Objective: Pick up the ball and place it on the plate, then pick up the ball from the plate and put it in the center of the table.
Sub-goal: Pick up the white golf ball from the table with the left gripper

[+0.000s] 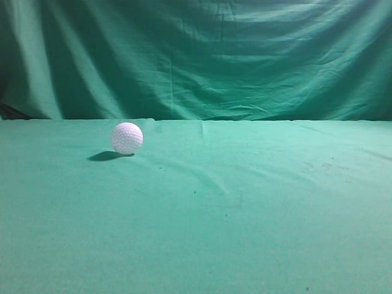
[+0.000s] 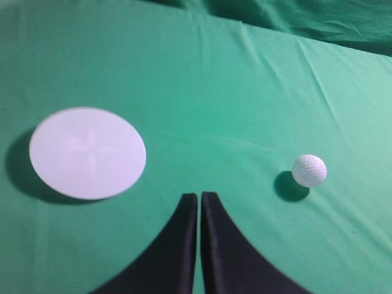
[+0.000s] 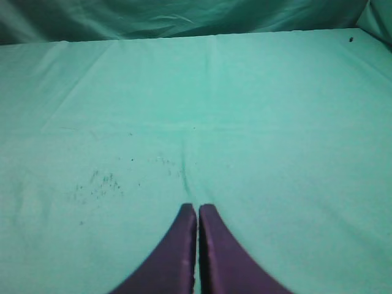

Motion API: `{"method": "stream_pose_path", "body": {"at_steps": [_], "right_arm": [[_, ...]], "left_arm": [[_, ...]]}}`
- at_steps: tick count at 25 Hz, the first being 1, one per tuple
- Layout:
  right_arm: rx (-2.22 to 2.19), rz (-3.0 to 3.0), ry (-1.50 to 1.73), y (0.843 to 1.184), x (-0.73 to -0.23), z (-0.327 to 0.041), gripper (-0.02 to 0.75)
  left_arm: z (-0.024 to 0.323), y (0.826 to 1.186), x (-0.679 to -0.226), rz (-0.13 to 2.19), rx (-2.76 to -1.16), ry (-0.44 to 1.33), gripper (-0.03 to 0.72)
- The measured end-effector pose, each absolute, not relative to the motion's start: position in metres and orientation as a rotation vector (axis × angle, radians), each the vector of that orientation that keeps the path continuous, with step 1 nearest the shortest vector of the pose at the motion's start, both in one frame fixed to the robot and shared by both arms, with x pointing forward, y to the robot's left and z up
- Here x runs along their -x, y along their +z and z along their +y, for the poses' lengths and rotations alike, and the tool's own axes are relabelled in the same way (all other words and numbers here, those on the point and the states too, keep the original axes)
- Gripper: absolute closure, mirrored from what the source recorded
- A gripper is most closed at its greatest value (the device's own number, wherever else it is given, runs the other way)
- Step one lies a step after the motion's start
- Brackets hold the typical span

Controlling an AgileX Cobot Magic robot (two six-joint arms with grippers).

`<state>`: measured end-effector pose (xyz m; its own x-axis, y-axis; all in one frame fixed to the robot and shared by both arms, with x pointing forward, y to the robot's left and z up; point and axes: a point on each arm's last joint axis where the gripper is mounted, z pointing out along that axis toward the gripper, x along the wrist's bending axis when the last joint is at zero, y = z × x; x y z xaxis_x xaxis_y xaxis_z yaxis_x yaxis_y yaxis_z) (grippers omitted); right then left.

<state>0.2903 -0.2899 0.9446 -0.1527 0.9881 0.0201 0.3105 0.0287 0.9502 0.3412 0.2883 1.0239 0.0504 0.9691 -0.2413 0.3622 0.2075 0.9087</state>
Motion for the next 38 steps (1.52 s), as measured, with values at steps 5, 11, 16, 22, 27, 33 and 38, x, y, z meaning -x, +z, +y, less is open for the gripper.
{"method": "stream_pose_path", "body": {"at_steps": [5,11,16,22,27,33,38], "right_arm": [[-1.360,1.563,1.153,0.945,-0.290,-0.290,0.738],[-1.360,1.563,1.153,0.945,-0.290,-0.290,0.738],[-1.360,1.563,1.153,0.945,-0.290,-0.290,0.738],[-1.360,1.563,1.153,0.945,-0.290,-0.290,0.738],[-1.360,1.563,1.153,0.945,-0.290,-0.290,0.738],[-1.360,1.563,1.153,0.945,-0.290,-0.290,0.738],[-1.360,1.563,1.153,0.945,-0.290,-0.290,0.738]], "left_arm": [[0.286,1.016,-0.364,1.617,-1.292,0.650,0.688],[0.265,1.034,-0.397,1.431,-1.789,0.553,0.688],[0.236,1.035,-0.435,1.283,-2.107,0.331,0.688],[0.200,1.034,-0.485,1.099,-2.331,0.302,0.688],[0.181,1.027,-0.524,1.095,-2.367,0.266,0.688],[0.146,1.008,-0.553,1.048,-2.429,0.187,0.480],[0.132,0.995,-0.574,1.120,-2.409,0.130,0.109]]}}
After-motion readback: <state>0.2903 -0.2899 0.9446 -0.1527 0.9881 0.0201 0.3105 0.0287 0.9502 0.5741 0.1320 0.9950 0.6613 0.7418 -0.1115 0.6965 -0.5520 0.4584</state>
